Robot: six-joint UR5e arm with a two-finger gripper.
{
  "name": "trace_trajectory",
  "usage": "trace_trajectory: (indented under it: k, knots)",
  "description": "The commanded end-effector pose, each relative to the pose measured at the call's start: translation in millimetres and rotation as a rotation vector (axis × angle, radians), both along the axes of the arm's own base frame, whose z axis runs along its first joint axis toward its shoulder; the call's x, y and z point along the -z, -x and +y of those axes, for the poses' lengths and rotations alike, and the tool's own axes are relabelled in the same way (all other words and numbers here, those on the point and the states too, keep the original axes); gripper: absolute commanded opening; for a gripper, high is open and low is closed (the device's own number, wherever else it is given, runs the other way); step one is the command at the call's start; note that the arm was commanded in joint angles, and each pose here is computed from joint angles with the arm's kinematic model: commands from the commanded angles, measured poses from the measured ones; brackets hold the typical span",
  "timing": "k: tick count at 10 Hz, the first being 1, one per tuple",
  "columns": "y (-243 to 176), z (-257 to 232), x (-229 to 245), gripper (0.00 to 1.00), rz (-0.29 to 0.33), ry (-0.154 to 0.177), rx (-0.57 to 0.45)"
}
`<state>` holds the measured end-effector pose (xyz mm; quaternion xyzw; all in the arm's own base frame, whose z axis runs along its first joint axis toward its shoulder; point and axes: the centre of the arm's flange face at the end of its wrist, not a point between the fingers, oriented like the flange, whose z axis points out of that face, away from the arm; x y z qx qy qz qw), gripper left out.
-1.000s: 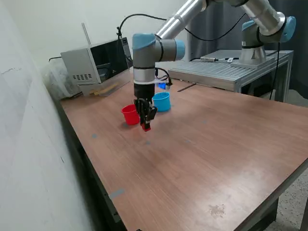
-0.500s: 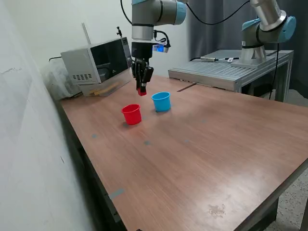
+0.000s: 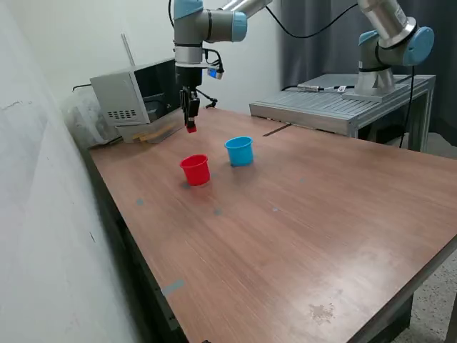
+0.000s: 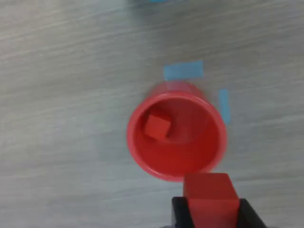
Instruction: Place red objects in the red bin, and blue objects in the blue bin.
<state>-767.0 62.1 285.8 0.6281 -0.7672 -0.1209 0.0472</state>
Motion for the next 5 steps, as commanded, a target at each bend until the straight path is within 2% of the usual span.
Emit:
trace_trajectory:
  k: [1, 3, 5]
  knots:
    - [3, 14, 33, 0.00, -0.040, 0.011, 0.012]
    - [8, 15, 60, 0.00, -0.063, 0.019, 0.012]
    - [16, 16, 79, 0.00, -0.057, 0.020, 0.011]
